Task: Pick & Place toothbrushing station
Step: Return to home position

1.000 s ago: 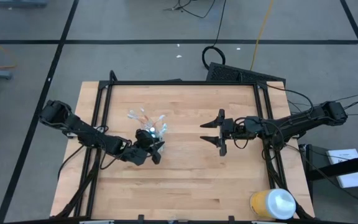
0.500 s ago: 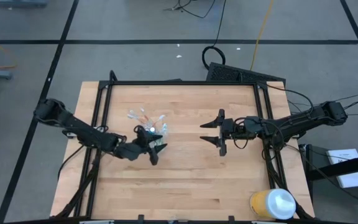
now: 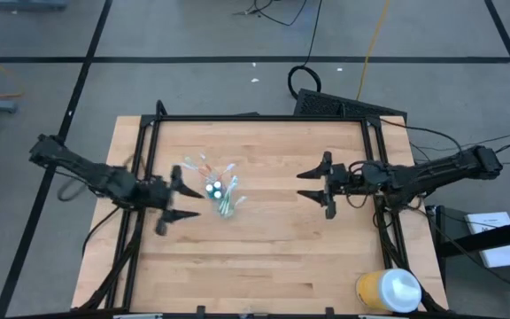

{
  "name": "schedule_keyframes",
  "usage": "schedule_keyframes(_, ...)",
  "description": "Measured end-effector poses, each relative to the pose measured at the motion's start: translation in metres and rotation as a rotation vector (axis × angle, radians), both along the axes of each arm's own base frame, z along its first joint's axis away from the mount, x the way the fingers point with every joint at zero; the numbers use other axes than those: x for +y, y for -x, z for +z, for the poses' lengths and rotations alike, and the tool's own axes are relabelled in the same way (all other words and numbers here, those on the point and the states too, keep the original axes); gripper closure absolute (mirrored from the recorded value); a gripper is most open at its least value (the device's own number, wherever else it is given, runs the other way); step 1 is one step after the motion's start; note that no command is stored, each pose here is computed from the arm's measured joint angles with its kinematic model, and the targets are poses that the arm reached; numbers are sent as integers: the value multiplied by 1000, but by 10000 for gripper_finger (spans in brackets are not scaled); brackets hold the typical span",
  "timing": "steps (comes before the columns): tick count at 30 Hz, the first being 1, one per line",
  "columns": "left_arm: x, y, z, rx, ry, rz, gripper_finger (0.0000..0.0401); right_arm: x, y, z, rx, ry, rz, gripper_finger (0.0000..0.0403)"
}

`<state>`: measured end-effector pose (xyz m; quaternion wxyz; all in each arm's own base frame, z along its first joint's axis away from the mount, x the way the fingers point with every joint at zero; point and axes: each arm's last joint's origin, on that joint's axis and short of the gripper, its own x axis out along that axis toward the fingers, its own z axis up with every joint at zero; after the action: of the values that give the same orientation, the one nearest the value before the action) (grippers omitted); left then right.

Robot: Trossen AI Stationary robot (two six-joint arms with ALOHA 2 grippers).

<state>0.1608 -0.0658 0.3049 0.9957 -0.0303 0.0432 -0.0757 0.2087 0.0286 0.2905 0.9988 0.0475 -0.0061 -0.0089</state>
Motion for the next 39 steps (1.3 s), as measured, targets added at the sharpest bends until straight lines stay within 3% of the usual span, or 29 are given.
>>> schedule_keyframes(3,10,26,4,-2,-114,-34,173,-3,18,6,25,14,-2,192)
schedule_keyframes(7,21,46,-5,62,-133,3,173,-7,38,8,68,39,-6,192)
schedule_keyframes(13,30,50,-47,58,-101,223,173,-9,53,-16,150,66,-9,192)
schedule_keyframes(21,41,61,-91,-64,-49,293,173,-13,74,-35,51,138,-12,192)
schedule_keyframes(30,62,76,-101,-134,-57,459,174,-25,87,-52,15,113,-149,192)
schedule_keyframes(39,70,68,-121,-126,-23,437,173,-31,87,-76,-25,109,-207,192)
